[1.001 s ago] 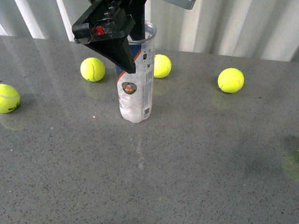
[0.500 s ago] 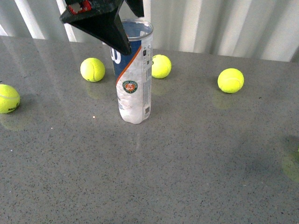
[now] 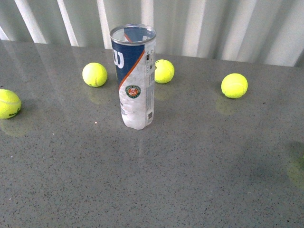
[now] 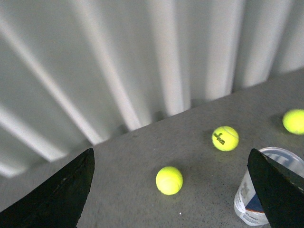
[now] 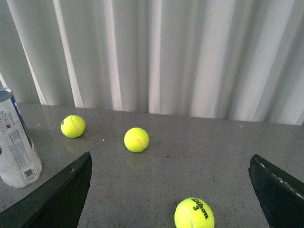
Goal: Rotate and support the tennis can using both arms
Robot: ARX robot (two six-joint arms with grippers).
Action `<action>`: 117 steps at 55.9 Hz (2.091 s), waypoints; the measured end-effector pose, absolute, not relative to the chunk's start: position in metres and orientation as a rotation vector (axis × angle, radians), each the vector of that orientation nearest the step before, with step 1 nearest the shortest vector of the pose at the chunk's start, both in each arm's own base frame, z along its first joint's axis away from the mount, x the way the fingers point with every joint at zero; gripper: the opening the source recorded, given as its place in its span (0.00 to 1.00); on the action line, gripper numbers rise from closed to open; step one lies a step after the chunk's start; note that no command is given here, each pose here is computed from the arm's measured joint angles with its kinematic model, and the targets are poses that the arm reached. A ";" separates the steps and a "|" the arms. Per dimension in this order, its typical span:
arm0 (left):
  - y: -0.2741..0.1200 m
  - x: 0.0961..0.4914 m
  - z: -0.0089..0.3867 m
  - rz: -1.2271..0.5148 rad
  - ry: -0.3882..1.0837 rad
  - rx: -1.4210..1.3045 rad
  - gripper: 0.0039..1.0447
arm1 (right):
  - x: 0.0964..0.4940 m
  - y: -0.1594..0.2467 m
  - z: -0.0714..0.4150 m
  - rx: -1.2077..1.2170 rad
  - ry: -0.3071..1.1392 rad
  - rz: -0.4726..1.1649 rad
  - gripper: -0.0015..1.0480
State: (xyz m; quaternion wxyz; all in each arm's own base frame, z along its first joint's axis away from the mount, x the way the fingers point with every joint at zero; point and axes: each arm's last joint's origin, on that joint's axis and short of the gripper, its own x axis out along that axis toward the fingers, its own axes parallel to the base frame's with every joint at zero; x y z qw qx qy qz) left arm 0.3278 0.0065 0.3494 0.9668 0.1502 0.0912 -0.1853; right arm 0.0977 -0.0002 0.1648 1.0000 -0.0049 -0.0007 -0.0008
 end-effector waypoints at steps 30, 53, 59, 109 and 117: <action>0.050 0.221 0.234 -0.002 0.005 0.011 0.35 | 0.098 0.000 0.165 -0.010 -0.002 -0.002 0.93; 0.015 0.165 0.192 0.003 0.005 -0.003 0.03 | 0.098 0.000 0.165 -0.010 -0.001 -0.002 0.93; 0.013 0.158 0.187 0.005 0.007 -0.003 0.03 | 0.098 0.000 0.165 -0.010 -0.001 -0.001 0.93; 0.000 0.113 0.175 0.000 -0.028 -0.002 0.03 | 0.098 0.000 0.165 -0.010 -0.002 -0.001 0.93; 0.000 0.110 0.175 0.000 -0.028 -0.002 0.03 | 0.098 0.000 0.165 -0.010 -0.002 -0.002 0.93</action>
